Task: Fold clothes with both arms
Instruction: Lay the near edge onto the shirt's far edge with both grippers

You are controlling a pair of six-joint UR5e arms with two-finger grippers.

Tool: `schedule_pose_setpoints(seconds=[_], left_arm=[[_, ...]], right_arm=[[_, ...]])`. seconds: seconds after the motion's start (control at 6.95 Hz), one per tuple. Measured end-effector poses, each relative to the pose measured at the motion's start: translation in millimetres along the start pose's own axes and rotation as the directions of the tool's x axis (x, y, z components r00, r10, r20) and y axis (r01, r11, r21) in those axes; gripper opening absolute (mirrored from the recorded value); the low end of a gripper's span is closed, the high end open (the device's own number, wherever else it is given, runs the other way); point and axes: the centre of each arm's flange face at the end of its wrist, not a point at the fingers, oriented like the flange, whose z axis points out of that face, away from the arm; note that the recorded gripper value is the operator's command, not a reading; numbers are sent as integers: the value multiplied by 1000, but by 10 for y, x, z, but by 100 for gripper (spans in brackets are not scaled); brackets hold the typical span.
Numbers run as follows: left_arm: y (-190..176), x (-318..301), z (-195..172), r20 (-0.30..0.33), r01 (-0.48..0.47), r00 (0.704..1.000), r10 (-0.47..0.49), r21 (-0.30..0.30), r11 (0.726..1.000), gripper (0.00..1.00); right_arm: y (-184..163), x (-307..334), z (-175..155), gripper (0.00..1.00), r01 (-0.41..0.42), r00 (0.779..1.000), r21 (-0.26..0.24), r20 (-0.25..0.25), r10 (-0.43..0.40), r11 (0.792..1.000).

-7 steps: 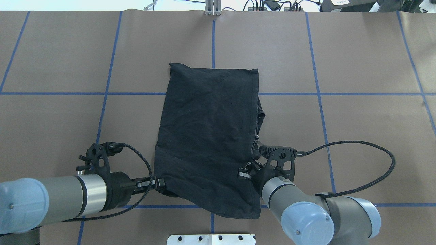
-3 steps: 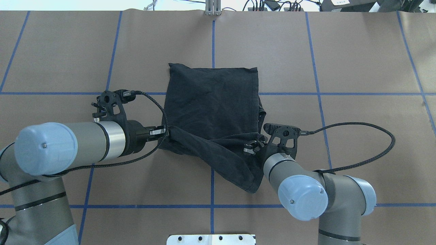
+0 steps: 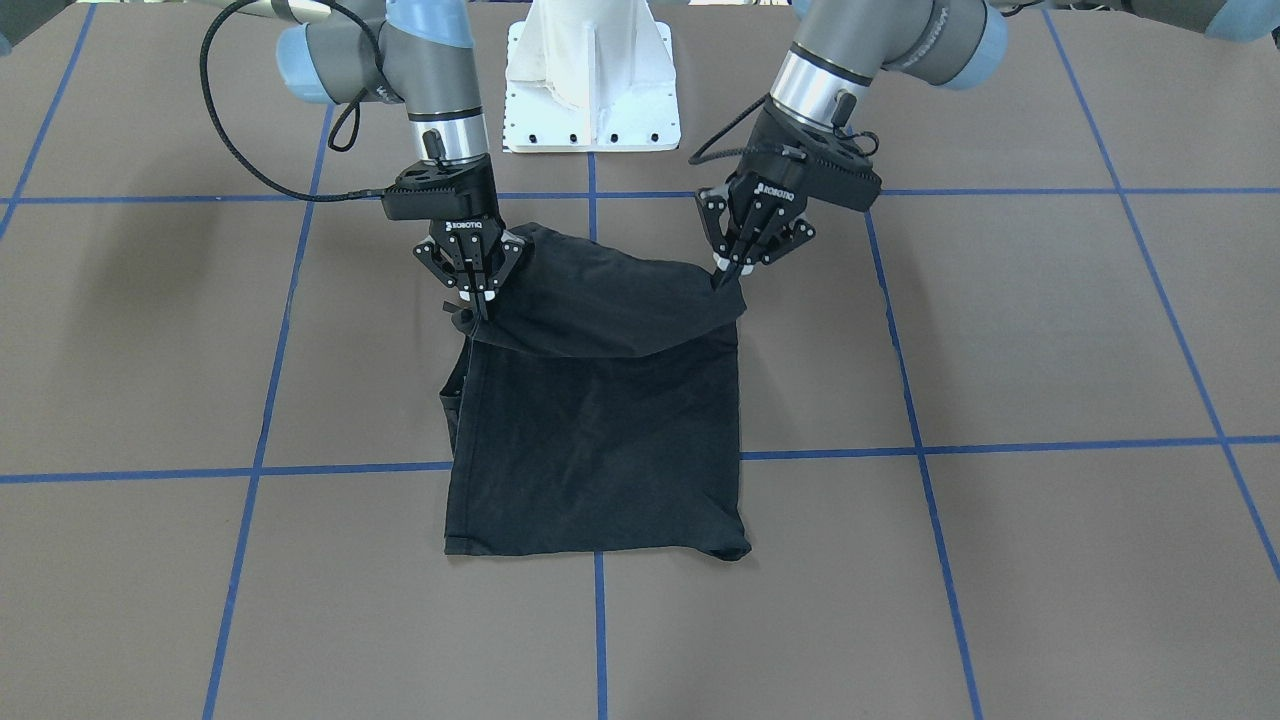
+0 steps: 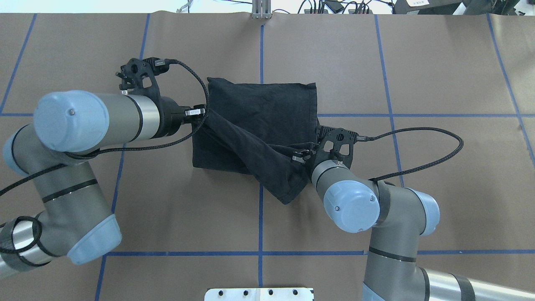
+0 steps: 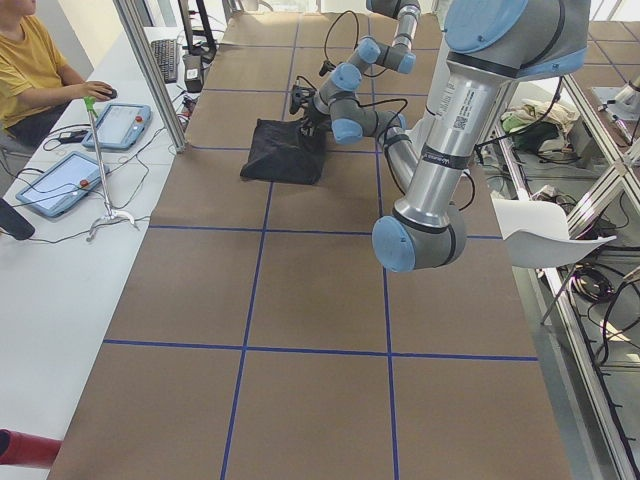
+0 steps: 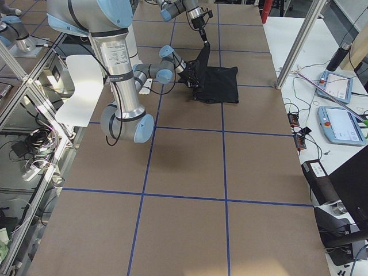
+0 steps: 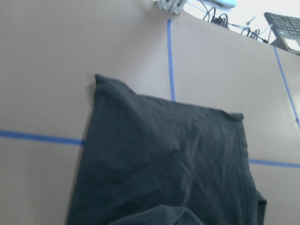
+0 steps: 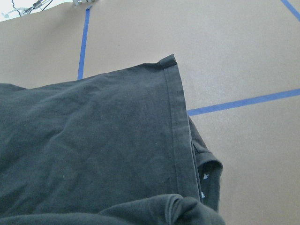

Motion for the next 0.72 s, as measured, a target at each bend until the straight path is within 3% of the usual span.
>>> schedule_pose_setpoints(seconds=[0.29, 0.72], left_arm=[[-455, 2, 379, 62, -25, 998, 23, 42, 999, 0], [-723, 47, 900, 132, -47, 990, 40, 46, 998, 0]], right_arm=[[-351, -105, 12, 0, -16, 1000, 13, -10, 16, 1000], [-694, -343, 278, 0, -29, 998, 42, -63, 31, 999]])
